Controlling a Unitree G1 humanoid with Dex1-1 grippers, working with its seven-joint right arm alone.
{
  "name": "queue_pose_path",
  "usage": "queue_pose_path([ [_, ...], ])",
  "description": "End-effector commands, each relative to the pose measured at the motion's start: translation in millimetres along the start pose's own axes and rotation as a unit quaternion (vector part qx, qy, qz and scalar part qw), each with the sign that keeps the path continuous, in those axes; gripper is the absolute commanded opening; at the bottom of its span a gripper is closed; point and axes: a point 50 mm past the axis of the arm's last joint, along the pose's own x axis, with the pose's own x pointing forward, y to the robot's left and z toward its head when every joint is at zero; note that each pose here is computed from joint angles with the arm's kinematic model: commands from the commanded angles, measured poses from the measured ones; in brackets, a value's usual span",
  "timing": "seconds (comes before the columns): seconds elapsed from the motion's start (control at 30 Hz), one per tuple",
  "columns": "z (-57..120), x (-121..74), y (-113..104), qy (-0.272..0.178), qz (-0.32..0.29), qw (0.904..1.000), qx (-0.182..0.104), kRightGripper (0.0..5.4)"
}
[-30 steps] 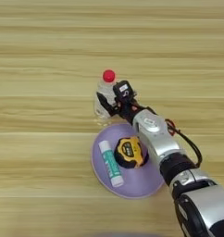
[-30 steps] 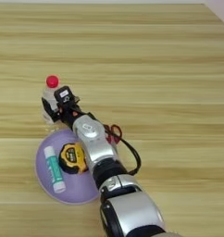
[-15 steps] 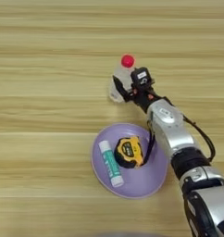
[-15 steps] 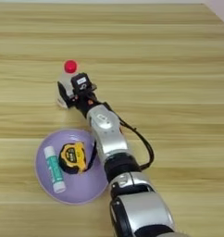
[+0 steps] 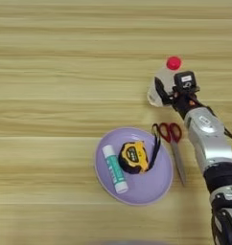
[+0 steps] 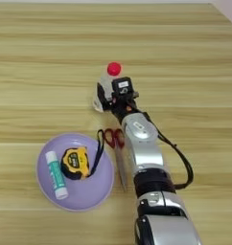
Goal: Move the objects on the table
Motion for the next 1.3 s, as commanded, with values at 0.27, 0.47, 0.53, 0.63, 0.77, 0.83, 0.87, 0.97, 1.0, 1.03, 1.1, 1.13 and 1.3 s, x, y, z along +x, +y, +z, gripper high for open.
queue_pose_path([
  [0.27, 52.0, -32.0, -44, -0.074, -0.068, 0.9933, -0.057, 3.07],
  [0.47, 48.3, -52.1, -57, -0.055, -0.085, 0.9922, -0.073, 3.07],
  [0.53, 42.8, -61.4, -63, -0.039, -0.094, 0.9917, -0.078, 3.07],
  [0.63, 32.6, -68.8, -68, -0.016, -0.102, 0.9916, -0.078, 3.07],
  [0.77, 21.2, -73.6, -70, 0.010, -0.112, 0.9905, -0.079, 3.07],
  [0.83, 14.5, -74.9, -71, 0.027, -0.113, 0.9898, -0.083, 3.07],
  [0.87, 12.4, -75.4, -70, 0.031, -0.112, 0.9897, -0.084, 3.07],
  [0.97, 6.4, -76.9, -68, 0.040, -0.107, 0.9903, -0.079, 3.07],
  [1.0, 4.2, -77.3, -66, 0.044, -0.105, 0.9905, -0.076, 3.07],
  [1.03, 2.7, -77.7, -65, 0.046, -0.104, 0.9908, -0.074, 3.07],
  [1.1, 0.1, -78.3, -63, 0.051, -0.100, 0.9911, -0.071, 3.07],
  [1.13, -1.6, -78.5, -63, 0.054, -0.100, 0.9911, -0.070, 3.07],
  [1.3, -6.0, -79.3, -60, 0.061, -0.096, 0.9914, -0.064, 3.07],
])
